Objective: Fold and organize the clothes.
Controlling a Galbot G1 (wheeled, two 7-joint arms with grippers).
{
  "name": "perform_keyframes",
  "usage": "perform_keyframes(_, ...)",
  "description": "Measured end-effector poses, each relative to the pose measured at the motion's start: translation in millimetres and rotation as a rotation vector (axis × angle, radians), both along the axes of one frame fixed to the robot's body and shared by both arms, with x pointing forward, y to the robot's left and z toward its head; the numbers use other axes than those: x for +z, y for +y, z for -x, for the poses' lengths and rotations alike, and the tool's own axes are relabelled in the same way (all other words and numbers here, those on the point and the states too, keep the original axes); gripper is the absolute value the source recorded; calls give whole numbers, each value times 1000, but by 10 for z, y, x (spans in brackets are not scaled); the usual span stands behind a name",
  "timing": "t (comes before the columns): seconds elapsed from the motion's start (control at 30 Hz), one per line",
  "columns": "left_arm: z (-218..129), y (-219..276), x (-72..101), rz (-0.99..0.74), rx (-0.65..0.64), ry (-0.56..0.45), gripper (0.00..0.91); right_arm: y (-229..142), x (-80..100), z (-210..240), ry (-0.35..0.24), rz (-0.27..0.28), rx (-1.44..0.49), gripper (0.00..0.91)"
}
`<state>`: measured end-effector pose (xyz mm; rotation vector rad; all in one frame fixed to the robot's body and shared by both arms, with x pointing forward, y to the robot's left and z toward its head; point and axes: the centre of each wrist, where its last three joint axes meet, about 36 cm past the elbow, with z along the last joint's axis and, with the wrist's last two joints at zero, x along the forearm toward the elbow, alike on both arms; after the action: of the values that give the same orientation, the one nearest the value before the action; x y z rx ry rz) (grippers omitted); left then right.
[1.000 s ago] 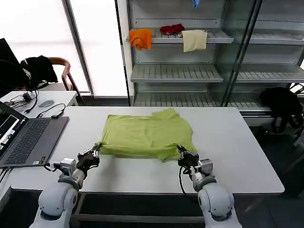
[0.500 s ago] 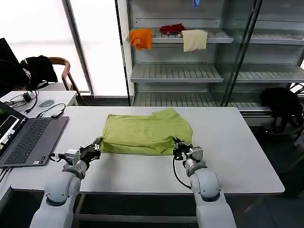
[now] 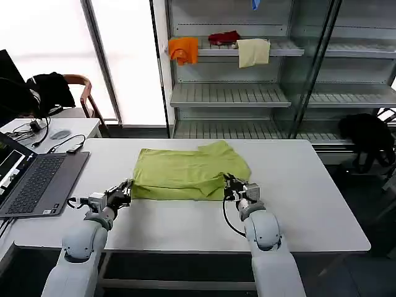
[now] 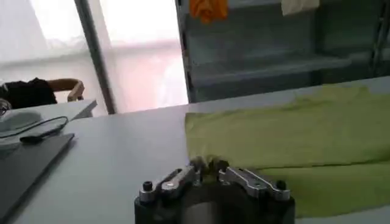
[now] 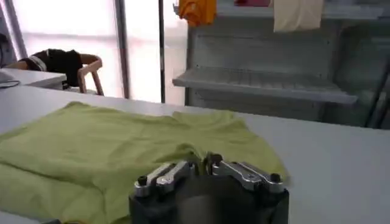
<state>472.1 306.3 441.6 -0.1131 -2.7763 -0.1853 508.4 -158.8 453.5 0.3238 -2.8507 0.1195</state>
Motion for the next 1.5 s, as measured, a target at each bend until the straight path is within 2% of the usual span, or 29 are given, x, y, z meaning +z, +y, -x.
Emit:
perform_keyframes(0.33,19,38,44,-4,16,-11,907,-124,87,-81,-25,9,-53,907)
perform_keyframes(0.53,68,27,5,-1,16,-1,907,-182,106,-12,-21,16,-46,907)
perform_keyframes(0.9,120,14,-109,-20,23,31,907,-406,-61,300,17,29,-69,897)
perform_keyframes(1.0,121,8,-121,-20,25,34,907,-454,-116,376,33,31,-75,826)
perform_keyframes(1.13,122,9,-143,-24,28,39,907,-507,-201,447,56,34,-83,786)
perform_keyframes(1.2,116,9,-158,-25,28,43,907,-521,-238,475,64,37,-84,725)
perform_keyframes(1.27,107,12,-167,-25,30,46,907,-527,-279,506,72,39,-82,625)
perform_keyframes(1.3,104,13,-168,-24,30,46,907,-528,-297,520,76,40,-81,504)
perform_keyframes(1.33,103,13,-171,-24,30,47,907,-528,-319,533,80,40,-80,292)
perform_keyframes(1.37,103,14,-172,-24,30,47,907,-529,-338,544,84,40,-79,171)
perform_keyframes(1.4,103,14,-173,-24,31,47,907,-530,-356,553,87,40,-78,0)
perform_keyframes(1.43,103,15,-175,-24,31,48,907,-531,-371,562,88,40,-76,0)
perform_keyframes(1.47,104,15,-176,-24,30,48,786,-532,-381,570,90,39,-74,0)
perform_keyframes(1.5,105,15,-178,-24,31,49,615,-533,-388,577,91,39,-73,0)
